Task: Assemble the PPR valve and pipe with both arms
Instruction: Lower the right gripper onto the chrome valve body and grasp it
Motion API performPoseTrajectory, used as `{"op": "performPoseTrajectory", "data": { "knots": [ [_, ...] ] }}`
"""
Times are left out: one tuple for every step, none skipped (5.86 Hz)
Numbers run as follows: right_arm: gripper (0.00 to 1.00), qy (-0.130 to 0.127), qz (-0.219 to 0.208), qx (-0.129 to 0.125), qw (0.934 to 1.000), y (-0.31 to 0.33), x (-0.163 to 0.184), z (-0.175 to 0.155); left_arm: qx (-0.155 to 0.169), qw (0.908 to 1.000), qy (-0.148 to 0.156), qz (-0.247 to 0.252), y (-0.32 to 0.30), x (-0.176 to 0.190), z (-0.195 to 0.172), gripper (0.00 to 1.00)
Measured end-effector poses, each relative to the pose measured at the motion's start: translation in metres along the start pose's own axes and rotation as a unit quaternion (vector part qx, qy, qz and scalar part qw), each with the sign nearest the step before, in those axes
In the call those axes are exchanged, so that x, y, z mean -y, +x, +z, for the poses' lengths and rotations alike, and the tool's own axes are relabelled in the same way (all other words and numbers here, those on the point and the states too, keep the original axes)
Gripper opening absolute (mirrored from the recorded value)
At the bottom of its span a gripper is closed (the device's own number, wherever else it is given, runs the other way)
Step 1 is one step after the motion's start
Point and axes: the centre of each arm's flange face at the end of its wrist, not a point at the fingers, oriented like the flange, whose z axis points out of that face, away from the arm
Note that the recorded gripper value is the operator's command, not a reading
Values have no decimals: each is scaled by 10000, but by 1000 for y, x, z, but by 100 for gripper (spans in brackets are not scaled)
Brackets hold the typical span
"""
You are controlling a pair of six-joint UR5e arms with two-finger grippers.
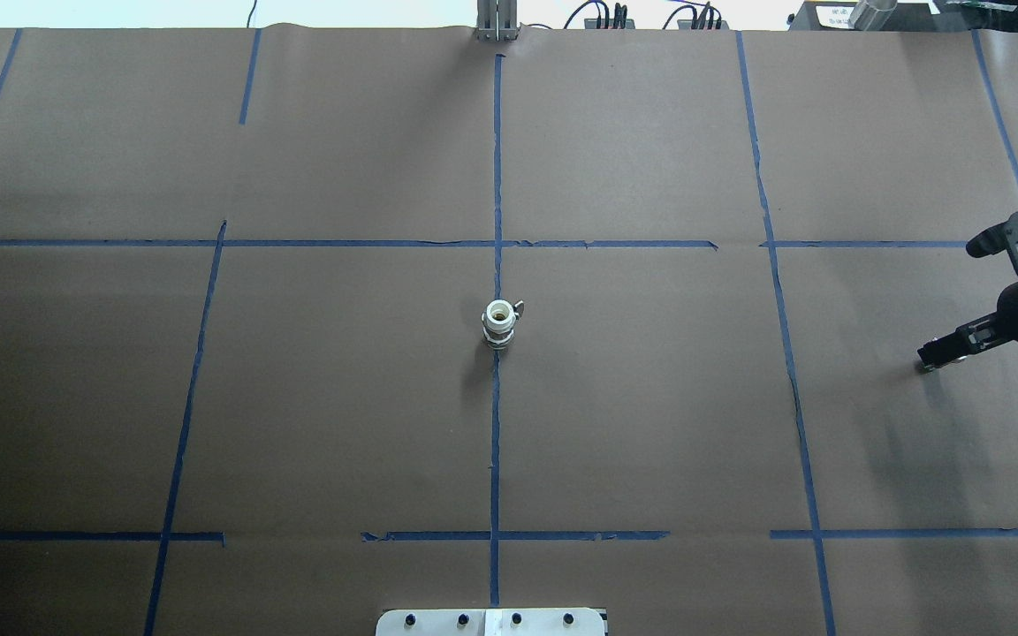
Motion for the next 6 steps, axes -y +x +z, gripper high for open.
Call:
{"op": "performPoseTrajectory", "data": {
  "knots": [
    [83, 21, -112, 25, 9999, 6, -8, 16, 0, 10000, -6, -4, 0, 0, 1, 100],
    [34, 21, -151, 31, 9999, 9, -12, 23, 0, 10000, -8, -6, -1, 0, 1, 100],
    [23, 21, -168, 25, 9999, 10, -13, 25, -1, 10000, -9, -6, -1, 0, 1, 100],
    [14, 33, -185, 26, 9998, 10, -12, 25, 0, 10000, -9, -6, -1, 0, 1, 100],
    [5, 67, -230, 39, 9997, 8, -9, 23, 0, 10000, -9, -7, -1, 0, 1, 100],
    [3, 122, -273, 62, 9995, 6, -6, 18, -1, 10000, -9, -7, -1, 0, 1, 100]
  ]
}}
